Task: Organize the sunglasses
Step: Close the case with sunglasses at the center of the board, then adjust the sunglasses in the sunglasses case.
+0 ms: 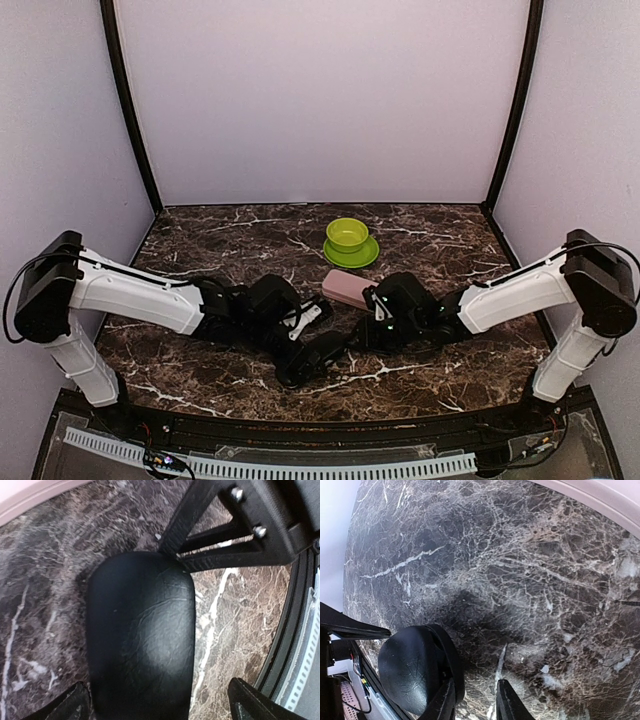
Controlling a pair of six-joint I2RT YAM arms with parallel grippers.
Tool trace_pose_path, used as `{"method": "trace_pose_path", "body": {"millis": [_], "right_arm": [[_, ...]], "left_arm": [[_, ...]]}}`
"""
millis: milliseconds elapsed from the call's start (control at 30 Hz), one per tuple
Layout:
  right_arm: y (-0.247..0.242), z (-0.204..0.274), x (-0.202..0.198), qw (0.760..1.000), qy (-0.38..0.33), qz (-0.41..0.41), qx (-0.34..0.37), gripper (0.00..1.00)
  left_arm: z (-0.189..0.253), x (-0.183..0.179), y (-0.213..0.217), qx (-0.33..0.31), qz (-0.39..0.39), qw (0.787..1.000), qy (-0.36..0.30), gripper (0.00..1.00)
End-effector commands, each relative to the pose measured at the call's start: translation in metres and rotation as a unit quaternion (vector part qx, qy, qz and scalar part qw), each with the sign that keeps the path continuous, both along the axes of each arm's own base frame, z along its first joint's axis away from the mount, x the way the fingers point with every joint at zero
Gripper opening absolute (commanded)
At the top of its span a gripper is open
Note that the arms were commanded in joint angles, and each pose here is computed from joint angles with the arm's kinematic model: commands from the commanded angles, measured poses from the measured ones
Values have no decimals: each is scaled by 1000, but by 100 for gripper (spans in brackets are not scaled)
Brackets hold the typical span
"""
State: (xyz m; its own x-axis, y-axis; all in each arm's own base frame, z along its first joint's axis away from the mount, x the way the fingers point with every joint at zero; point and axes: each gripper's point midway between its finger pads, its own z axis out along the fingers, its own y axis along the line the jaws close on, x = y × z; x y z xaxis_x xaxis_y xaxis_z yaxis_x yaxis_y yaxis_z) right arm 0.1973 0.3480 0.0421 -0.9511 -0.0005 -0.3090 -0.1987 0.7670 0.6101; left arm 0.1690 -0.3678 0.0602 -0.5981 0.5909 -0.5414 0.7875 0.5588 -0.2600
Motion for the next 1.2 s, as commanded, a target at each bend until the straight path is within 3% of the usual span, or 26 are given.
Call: {"method": "trace_pose_path", "body": {"millis": [0, 233, 567, 767, 933, 1167], "right_arm": [[7, 11, 2, 1000, -6, 6, 28, 29], [7, 8, 1, 1000, -1, 8, 30, 29], [5, 7, 3, 1000, 0, 10, 27, 29], [-2, 10, 9, 1000, 1, 11, 29, 39], [-6, 11, 11, 999, 4, 21, 25, 42], [-2, 8, 7, 998, 11, 44, 31, 42]], "left_arm": [[-9, -4, -4, 18, -25, 999, 11, 99], [-20, 4, -1, 50, -25, 998, -16, 98], [-27, 3, -1, 75, -28, 997, -23, 77], [-32, 6, 9, 104, -22, 994, -40, 65], [-35, 8, 15, 120, -20, 991, -49, 53], [-33, 11, 15, 119, -12, 991, -53, 51]]}}
